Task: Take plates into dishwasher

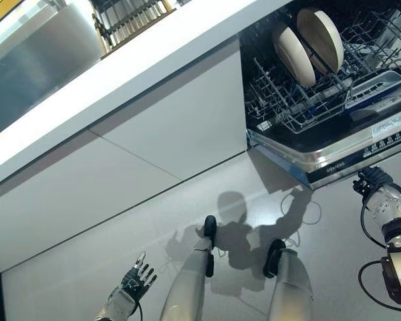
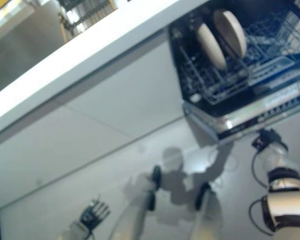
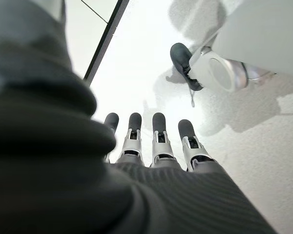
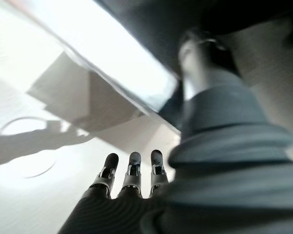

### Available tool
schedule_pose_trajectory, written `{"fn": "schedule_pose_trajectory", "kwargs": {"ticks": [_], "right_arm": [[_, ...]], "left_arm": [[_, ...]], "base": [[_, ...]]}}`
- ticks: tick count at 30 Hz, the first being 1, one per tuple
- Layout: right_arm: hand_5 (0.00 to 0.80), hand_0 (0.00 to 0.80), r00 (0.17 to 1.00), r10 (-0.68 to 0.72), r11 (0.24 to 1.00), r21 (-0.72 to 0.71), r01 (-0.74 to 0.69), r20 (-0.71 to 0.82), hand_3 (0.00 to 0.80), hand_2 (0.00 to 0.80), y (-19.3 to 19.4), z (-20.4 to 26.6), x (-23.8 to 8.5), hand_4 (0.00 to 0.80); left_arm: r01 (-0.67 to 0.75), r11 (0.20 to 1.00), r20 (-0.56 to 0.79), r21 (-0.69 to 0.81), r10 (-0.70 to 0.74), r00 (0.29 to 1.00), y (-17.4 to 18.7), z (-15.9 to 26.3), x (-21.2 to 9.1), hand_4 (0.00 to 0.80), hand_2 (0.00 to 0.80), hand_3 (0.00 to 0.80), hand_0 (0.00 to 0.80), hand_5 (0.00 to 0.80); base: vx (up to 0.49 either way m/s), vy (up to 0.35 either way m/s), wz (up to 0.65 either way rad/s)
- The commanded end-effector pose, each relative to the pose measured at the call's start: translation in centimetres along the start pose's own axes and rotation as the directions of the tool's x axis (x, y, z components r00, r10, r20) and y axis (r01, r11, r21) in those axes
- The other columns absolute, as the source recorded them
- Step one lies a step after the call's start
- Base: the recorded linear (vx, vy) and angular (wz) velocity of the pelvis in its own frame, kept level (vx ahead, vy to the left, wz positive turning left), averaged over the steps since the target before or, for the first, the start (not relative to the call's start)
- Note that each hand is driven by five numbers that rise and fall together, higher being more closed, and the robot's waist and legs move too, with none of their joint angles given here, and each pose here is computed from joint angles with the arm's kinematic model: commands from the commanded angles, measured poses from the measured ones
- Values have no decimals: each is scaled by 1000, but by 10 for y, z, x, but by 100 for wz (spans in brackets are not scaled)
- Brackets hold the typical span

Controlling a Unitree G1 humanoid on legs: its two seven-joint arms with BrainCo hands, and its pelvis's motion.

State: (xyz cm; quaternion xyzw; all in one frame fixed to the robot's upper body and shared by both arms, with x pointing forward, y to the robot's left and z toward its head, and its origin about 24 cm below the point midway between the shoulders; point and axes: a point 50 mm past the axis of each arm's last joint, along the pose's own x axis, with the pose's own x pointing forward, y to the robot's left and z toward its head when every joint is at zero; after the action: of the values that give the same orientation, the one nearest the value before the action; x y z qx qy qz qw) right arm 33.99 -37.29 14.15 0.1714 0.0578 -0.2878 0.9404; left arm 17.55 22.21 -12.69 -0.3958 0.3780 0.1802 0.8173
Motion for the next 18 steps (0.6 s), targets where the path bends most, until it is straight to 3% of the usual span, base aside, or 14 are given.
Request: {"fn": "schedule_pose_trajectory", "kwargs": {"ticks": [1,8,18], "right_arm": [[0,0,747,434,817,129,-562,504,0,0,132,141,-47,0],[0,0,746,415,838,101,-536,521,0,0,131,153,-50,0],[0,0,897,309,949,-47,-311,317,0,0,103,114,-23,0]], "left_arm": [[-7,996,62,89,2,998,11,28,-7,0,0,0,0,0],[-36,994,48,104,31,998,28,25,-13,0,0,0,0,0],[-33,989,67,147,23,997,28,29,-13,0,0,0,0,0]], "base": [[90,-12,14],[70,4,20],[8,-14,28]]}}
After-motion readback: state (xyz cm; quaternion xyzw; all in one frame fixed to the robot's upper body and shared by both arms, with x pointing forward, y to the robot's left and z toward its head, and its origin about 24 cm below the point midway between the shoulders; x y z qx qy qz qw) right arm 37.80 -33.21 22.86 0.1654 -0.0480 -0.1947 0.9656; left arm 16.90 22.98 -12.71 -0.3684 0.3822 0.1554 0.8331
